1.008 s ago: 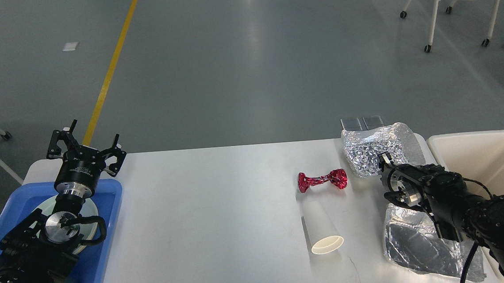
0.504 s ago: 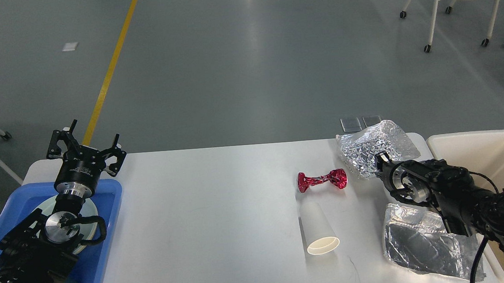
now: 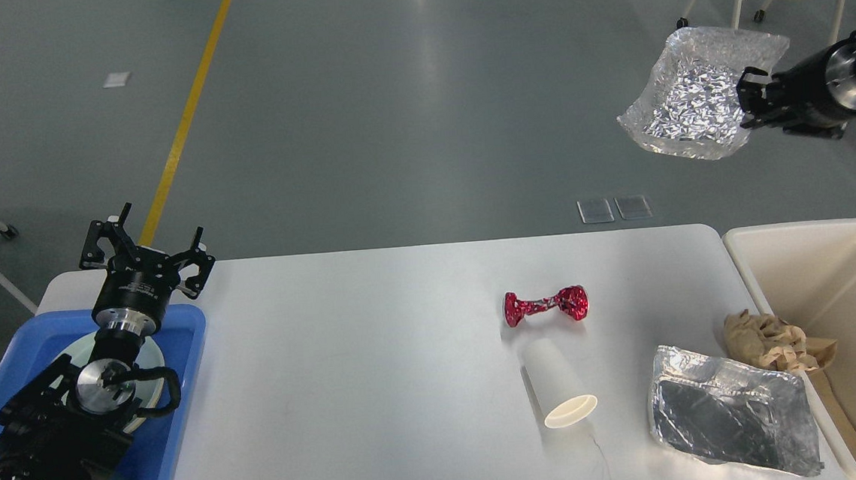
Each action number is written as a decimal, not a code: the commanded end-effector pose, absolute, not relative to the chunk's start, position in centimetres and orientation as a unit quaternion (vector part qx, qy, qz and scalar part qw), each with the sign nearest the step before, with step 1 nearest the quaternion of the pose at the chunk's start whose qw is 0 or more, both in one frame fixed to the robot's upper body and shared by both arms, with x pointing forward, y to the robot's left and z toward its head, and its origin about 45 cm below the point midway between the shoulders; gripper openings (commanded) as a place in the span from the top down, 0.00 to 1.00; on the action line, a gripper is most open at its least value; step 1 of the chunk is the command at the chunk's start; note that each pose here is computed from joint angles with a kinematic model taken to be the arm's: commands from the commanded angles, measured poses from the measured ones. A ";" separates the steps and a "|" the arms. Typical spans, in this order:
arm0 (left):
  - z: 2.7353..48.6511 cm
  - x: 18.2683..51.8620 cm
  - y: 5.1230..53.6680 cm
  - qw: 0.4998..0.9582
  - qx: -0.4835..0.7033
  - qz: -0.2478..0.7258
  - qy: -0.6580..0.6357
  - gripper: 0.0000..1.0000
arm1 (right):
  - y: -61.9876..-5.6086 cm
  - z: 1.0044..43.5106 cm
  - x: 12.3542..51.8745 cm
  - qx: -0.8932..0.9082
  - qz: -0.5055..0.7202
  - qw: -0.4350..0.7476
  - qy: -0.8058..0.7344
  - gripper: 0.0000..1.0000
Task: Tidy desktop
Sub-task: 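Lift the silver foil high and carry it toward the bin, then lower the silver foil into the white bin and release it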
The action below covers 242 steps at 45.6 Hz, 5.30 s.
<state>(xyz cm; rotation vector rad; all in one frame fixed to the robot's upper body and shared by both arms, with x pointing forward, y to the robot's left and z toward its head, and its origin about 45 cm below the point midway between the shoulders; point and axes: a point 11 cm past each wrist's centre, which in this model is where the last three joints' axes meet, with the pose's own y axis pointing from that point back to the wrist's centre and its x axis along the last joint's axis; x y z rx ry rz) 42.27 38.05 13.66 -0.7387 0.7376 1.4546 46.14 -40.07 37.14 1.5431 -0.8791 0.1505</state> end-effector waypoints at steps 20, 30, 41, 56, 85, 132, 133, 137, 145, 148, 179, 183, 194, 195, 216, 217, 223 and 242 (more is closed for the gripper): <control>13.7 42.3 38.1 0.625 -0.322 0.634 0.322 0.01 | -51.3 44.7 38.5 0.563 0.085 0.746 -0.345 1.00; 13.7 42.3 38.1 0.625 -0.322 0.634 0.322 0.01 | -64.4 31.2 34.6 0.433 0.134 0.821 -0.347 1.00; 13.7 42.3 38.1 0.625 -0.322 0.634 0.321 0.01 | -62.7 13.3 28.3 0.467 0.082 0.802 -0.363 1.00; 13.7 42.3 38.1 0.625 -0.322 0.634 0.322 0.01 | -58.9 6.9 26.6 0.490 0.082 0.796 -0.346 0.00; 13.7 42.3 38.1 0.625 -0.322 0.634 0.322 0.01 | -46.1 39.4 34.4 0.600 0.115 0.761 -0.219 0.00; 13.6 42.3 38.0 0.625 -0.322 0.634 0.322 0.01 | -46.2 17.0 25.9 0.668 0.030 0.736 -0.105 0.00; 13.7 42.3 38.1 0.625 -0.322 0.634 0.322 0.01 | -46.5 16.2 25.6 0.666 0.026 0.738 -0.101 0.00; 13.7 42.3 38.1 0.625 -0.322 0.634 0.321 0.01 | -48.2 14.6 25.9 0.651 0.033 0.750 -0.111 0.00; 13.7 42.3 38.1 0.625 -0.322 0.634 0.322 0.01 | -47.3 12.7 26.1 0.668 0.023 0.733 -0.129 0.00; 13.7 42.3 38.1 0.625 -0.322 0.634 0.321 0.01 | -47.0 12.5 26.0 0.670 0.023 0.731 -0.127 0.00; 13.7 42.3 38.1 0.625 -0.322 0.634 0.322 0.01 | -47.8 6.8 24.1 0.652 0.053 0.747 -0.120 0.54; 13.6 42.3 38.0 0.625 -0.322 0.634 0.322 0.01 | -47.8 6.7 24.1 0.652 0.053 0.747 -0.119 0.91; 13.6 42.3 38.0 0.626 -0.321 0.634 0.322 0.01 | -47.3 6.9 24.3 0.664 0.053 0.736 -0.122 1.00; 13.7 42.3 38.1 0.625 -0.322 0.634 0.321 0.01 | -47.3 7.0 24.3 0.668 0.051 0.732 -0.122 1.00; 13.7 42.3 38.1 0.625 -0.322 0.634 0.321 0.01 | -47.4 32.7 29.4 0.712 0.037 0.670 -0.210 1.00; 13.6 42.3 38.0 0.626 -0.321 0.634 0.322 0.01 | -46.8 35.1 29.9 0.715 0.046 0.663 -0.215 1.00; 13.7 42.3 38.1 0.625 -0.322 0.634 0.322 0.01 | -41.0 49.0 30.9 0.734 0.114 0.641 -0.194 1.00; 13.7 42.3 38.1 0.625 -0.322 0.634 0.321 0.01 | -43.5 50.9 32.3 0.682 0.153 0.690 -0.187 1.00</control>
